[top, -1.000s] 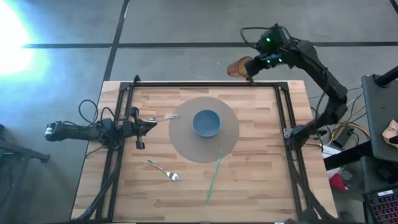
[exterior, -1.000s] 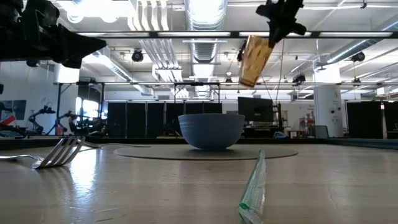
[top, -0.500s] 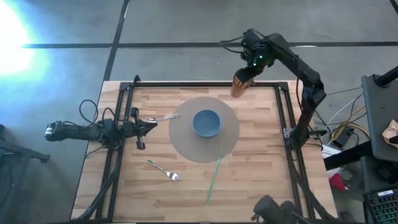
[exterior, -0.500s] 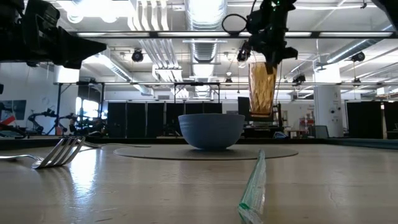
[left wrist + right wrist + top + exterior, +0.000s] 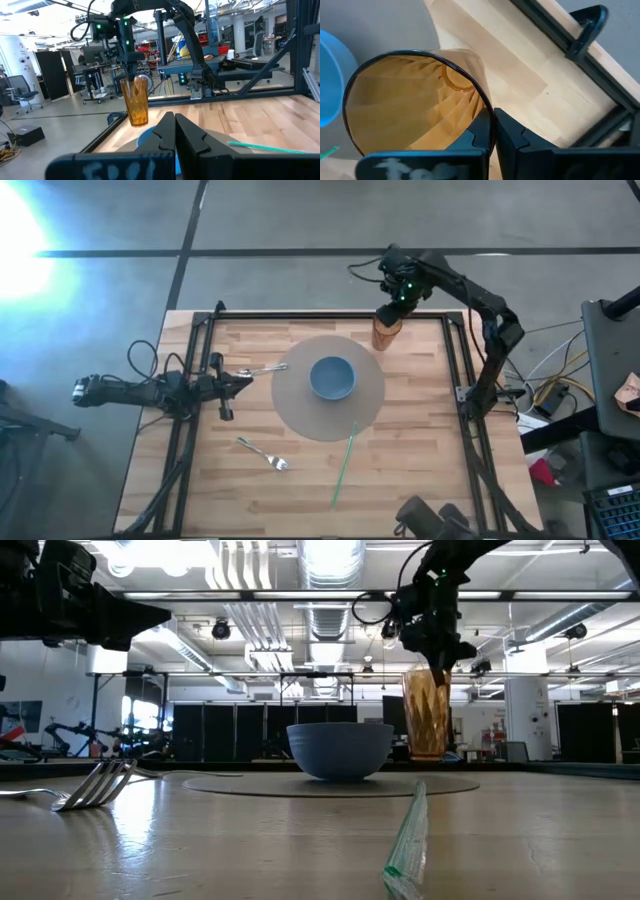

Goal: Pick & Place Utensil
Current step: Put the cup on the top right of the placemat

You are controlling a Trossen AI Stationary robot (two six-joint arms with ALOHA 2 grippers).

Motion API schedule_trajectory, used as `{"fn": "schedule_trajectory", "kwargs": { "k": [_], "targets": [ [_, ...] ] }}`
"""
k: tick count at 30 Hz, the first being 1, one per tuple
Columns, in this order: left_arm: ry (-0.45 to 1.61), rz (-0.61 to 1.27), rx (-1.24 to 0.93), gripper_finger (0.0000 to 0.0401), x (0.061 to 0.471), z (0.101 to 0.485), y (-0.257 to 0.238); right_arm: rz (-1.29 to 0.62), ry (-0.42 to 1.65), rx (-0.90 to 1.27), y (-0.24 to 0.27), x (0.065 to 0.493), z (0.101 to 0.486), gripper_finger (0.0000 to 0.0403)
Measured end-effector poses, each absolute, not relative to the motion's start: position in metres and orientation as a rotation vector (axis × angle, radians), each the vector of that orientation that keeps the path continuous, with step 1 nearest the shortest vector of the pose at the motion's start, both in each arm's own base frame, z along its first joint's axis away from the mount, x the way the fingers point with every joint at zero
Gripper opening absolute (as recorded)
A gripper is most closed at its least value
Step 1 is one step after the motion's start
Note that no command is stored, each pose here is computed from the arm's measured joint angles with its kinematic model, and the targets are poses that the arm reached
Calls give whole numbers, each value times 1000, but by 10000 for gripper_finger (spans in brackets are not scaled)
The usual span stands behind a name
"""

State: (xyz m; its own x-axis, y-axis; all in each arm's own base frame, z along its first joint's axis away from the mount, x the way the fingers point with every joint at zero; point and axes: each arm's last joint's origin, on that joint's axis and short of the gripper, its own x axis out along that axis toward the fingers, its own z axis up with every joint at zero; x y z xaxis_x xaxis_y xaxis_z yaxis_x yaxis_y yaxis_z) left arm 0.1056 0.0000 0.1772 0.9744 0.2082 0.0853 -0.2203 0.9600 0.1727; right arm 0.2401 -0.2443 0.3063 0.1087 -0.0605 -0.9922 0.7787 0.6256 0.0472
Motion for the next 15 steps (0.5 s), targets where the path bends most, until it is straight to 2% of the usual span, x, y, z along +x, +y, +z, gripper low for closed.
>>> {"fn": "schedule_trajectory", "kwargs": {
  "k": [6,15],
  "targets": [
    [-67,217,177,3,106,177,0,-670,1341,700,-244,241,293,8],
    [-65,218,192,3,106,177,0,-673,1278,674,-249,244,293,8]
  ]
}}
